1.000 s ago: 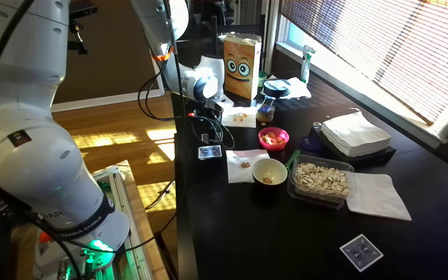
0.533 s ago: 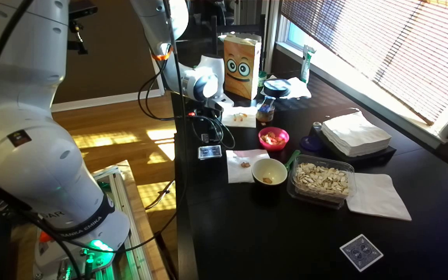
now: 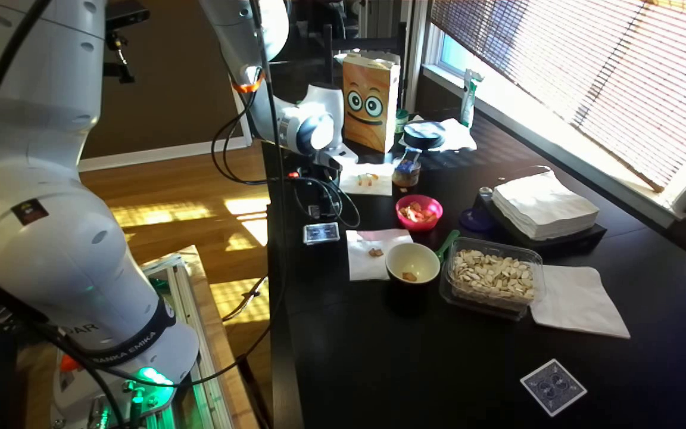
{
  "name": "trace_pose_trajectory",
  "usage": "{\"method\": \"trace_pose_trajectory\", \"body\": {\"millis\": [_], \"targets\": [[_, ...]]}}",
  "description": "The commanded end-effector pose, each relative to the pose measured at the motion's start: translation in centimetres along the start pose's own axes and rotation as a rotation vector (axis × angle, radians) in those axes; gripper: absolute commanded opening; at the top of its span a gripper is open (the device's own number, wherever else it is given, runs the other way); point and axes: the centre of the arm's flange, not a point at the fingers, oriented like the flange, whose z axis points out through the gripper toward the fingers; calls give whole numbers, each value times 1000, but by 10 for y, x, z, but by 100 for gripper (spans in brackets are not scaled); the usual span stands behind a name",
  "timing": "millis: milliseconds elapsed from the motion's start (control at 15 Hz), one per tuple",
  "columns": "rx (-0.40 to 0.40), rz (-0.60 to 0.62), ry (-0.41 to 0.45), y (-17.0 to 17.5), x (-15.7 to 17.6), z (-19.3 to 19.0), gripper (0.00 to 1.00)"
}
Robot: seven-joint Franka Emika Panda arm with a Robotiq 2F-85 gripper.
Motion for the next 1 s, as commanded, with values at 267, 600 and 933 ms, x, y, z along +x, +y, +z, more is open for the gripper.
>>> {"method": "trace_pose_trajectory", "body": {"millis": [267, 600, 933], "targets": [[1, -4, 5, 3, -2, 0, 59], [-5, 6, 10, 10, -4, -6, 58], [-10, 19, 17, 19, -3, -12, 49]]}}
